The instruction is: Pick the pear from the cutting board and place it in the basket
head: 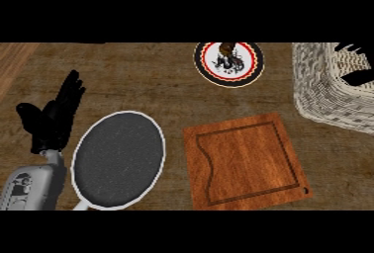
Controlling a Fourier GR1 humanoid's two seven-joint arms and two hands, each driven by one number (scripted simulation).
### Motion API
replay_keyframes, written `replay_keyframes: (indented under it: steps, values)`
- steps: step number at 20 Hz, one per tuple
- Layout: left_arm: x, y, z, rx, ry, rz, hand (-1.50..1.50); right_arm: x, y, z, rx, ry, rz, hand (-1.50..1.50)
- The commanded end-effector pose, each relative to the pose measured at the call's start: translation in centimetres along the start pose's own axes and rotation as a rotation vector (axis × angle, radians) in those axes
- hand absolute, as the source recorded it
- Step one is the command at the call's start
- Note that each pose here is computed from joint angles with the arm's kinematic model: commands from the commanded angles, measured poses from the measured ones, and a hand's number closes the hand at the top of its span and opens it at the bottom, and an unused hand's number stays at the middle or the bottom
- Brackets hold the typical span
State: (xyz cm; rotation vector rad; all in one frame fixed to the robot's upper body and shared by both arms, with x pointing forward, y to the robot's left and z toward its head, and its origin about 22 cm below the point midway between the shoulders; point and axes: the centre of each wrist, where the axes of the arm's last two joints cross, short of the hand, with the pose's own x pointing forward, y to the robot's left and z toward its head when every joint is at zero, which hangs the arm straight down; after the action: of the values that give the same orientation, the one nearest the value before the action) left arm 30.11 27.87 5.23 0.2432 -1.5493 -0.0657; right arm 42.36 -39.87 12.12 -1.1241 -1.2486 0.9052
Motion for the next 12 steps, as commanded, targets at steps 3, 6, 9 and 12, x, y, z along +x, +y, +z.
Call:
replay_keyframes:
  steps: [3, 6, 9, 12]
  values:
    - [-0.6, -0.9, 1.2, 0.002, 0.013, -0.003, 0.00, 0.9, -4.1, -1.0, -0.109, 0.016, -0.292, -1.50]
    - [0.1, 0.5, 0.1, 0.019, 0.013, 0.001, 0.00, -0.9, -4.5, -0.4, -0.170, 0.073, -0.443, -1.50]
    - [0.1, 0.3, 0.1, 0.036, 0.010, -0.010, 0.00, -4.2, -4.9, 1.0, -0.172, 0.123, -0.498, -1.50]
    - [-1.5, -0.5, 0.3, 0.025, 0.010, 0.000, 0.00, -6.1, -8.0, 1.8, -0.202, 0.173, -0.612, -1.50]
